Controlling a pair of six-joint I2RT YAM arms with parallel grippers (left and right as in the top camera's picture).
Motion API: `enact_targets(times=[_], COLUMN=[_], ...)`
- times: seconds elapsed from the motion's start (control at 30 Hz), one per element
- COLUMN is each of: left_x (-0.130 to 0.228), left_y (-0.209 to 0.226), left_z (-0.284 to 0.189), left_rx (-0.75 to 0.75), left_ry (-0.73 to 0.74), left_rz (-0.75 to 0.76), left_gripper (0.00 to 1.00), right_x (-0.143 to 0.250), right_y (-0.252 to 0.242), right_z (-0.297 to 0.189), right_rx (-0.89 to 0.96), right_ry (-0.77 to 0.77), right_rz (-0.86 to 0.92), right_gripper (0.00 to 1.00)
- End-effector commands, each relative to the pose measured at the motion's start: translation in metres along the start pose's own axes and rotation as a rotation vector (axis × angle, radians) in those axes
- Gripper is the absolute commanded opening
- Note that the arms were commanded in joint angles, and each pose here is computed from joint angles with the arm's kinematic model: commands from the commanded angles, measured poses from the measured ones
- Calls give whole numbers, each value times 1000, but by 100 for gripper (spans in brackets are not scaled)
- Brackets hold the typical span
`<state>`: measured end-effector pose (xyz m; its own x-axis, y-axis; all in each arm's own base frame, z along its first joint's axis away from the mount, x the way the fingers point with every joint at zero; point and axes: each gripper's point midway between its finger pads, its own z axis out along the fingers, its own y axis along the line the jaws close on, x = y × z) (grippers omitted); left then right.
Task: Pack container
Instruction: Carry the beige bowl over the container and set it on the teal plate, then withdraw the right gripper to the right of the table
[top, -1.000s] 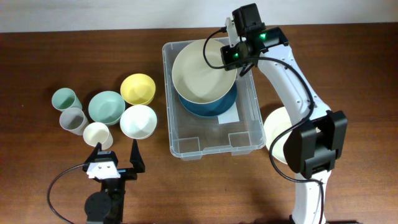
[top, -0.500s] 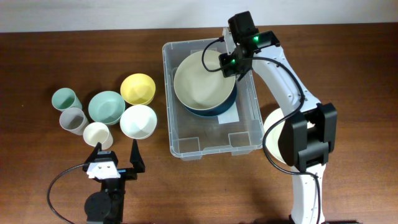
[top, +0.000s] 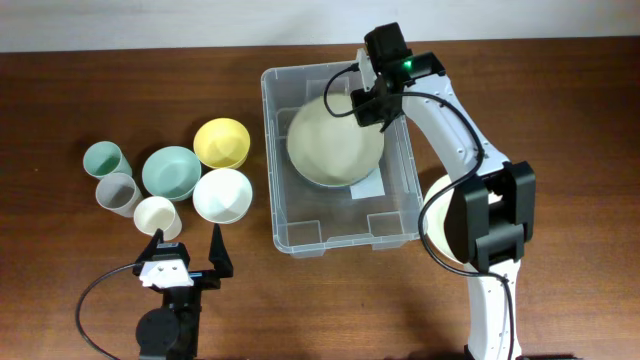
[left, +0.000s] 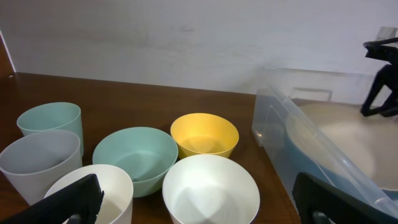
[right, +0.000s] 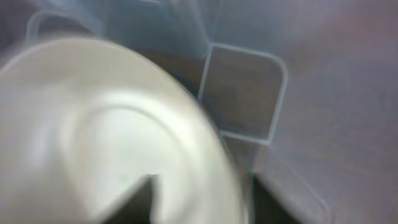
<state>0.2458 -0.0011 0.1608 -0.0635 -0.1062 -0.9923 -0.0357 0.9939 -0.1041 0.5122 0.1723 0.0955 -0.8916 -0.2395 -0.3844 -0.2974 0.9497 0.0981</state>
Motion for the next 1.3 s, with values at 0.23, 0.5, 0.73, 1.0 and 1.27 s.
enact_targets(times=[0.23, 0.5, 0.73, 1.0, 1.27], left_x=[2, 2, 2, 2, 2], left_y=[-1, -1, -1, -1, -1], left_z=[0, 0, 0, 0, 0], left_rx=[6, 6, 6, 6, 6], left_ry=[1, 1, 1, 1, 1], left_rz=[16, 16, 16, 16, 16], left_gripper=[100, 100, 100, 100, 100], right_x=[-69, -71, -2, 24, 30], right_y=[-5, -95, -169, -210, -201], right_z=[-58, -199, -244, -251, -319], right_rx=[5, 301, 394, 344, 335], right_ry=[-223, -317, -186, -157, -304], right_rz=[4, 161, 367, 482, 493], right_gripper=[56, 62, 71, 79, 79])
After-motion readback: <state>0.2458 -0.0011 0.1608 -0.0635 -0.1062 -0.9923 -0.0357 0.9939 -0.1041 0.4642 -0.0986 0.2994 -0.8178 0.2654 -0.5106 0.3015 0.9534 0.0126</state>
